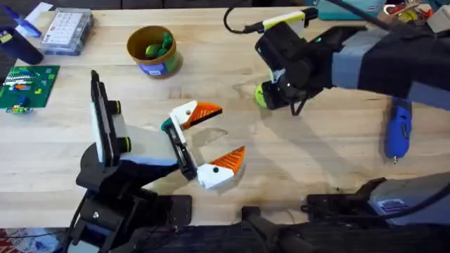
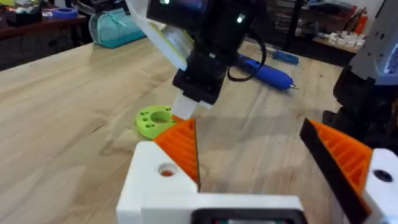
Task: Pick up the gripper from the table and insert it into the empty holder that is missing its gripper. Then pick up a screw, insert it into the mounting hole, and use the screwdriver to tighten it. Finally, clean up the table by picking up the vegetable and placing it into the bucket.
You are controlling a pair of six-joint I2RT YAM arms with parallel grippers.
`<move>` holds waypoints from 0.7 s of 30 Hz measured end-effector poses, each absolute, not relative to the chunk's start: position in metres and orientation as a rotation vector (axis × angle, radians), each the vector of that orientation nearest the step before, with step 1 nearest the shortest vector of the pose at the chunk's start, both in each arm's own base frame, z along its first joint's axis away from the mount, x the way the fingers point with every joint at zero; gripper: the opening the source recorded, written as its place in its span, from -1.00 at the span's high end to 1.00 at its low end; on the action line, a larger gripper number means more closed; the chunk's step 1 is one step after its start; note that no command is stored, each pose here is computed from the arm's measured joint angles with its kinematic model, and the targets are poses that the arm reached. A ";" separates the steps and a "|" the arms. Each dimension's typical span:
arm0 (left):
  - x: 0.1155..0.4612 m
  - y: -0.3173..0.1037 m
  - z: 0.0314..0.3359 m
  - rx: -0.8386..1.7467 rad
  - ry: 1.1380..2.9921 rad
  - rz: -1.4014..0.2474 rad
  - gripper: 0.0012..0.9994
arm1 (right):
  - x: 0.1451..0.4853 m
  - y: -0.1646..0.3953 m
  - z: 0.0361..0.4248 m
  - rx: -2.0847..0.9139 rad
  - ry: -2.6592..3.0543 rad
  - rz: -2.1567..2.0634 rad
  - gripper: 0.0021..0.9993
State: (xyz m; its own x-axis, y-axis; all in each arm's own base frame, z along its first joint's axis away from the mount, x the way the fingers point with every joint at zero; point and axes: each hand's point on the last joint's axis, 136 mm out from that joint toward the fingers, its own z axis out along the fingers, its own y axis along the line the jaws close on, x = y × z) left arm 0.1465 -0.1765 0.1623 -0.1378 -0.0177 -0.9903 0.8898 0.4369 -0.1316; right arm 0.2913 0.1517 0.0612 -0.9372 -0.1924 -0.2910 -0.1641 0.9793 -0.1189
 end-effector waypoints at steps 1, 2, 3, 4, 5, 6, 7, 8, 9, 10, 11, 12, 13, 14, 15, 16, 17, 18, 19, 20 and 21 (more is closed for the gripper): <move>0.146 -0.176 0.162 0.808 1.500 -0.955 -0.99 | 0.292 0.152 0.066 -0.261 2.821 -0.133 1.00; 0.146 -0.176 0.162 0.808 1.500 -0.955 -0.99 | 0.294 0.153 0.072 -0.260 2.815 -0.129 1.00; 0.146 -0.176 0.162 0.808 1.500 -0.955 -0.99 | 0.296 0.155 0.081 -0.260 2.805 -0.121 1.00; 0.146 -0.176 0.162 0.808 1.500 -0.955 -0.99 | 0.298 0.156 0.089 -0.259 2.796 -0.113 1.00; 0.146 -0.176 0.162 0.808 1.500 -0.955 -0.99 | 0.300 0.158 0.100 -0.257 2.783 -0.103 1.00; 0.146 -0.176 0.162 0.808 1.500 -0.955 -0.99 | 0.303 0.160 0.110 -0.254 2.765 -0.088 1.00; 0.146 -0.176 0.162 0.808 1.500 -0.955 -0.99 | 0.305 0.161 0.121 -0.251 2.751 -0.076 1.00; 0.146 -0.176 0.162 0.808 1.500 -0.955 -0.99 | 0.307 0.162 0.132 -0.247 2.736 -0.065 1.00; 0.147 -0.176 0.162 0.808 1.500 -0.955 -0.99 | 0.308 0.163 0.141 -0.243 2.723 -0.054 1.00; 0.146 -0.176 0.162 0.808 1.500 -0.955 -0.99 | 0.308 0.163 0.150 -0.240 2.712 -0.046 1.00; 0.146 -0.176 0.162 0.808 1.500 -0.955 -0.99 | 0.308 0.163 0.159 -0.237 2.699 -0.035 1.00; 0.147 -0.176 0.162 0.808 1.500 -0.955 -0.99 | 0.308 0.163 0.167 -0.233 2.687 -0.026 1.00; 0.147 -0.176 0.162 0.808 1.500 -0.955 -0.99 | 0.308 0.163 0.172 -0.231 2.679 -0.019 1.00; 0.146 -0.176 0.162 0.808 1.500 -0.955 -0.99 | 0.308 0.163 0.178 -0.229 2.671 -0.013 1.00; 0.146 -0.176 0.162 0.808 1.500 -0.955 -0.99 | 0.308 0.163 0.182 -0.227 2.664 -0.007 1.00; 0.146 -0.176 0.162 0.808 1.500 -0.955 -0.99 | 0.308 0.163 0.185 -0.225 2.658 -0.003 1.00; 0.146 -0.176 0.162 0.808 1.500 -0.955 -0.99 | 0.307 0.163 0.187 -0.225 2.656 -0.001 1.00; 0.147 -0.176 0.162 0.808 1.500 -0.955 -0.99 | 0.306 0.162 0.189 -0.224 2.654 0.000 1.00; 0.147 -0.176 0.162 0.808 1.500 -0.955 -0.99 | 0.305 0.161 0.190 -0.224 2.653 0.001 1.00; 0.146 -0.176 0.162 0.808 1.500 -0.955 -0.99 | 0.305 0.161 0.191 -0.223 2.651 0.002 1.00; 0.146 -0.176 0.162 0.808 1.500 -0.955 -0.99 | 0.304 0.161 0.192 -0.223 2.650 0.004 1.00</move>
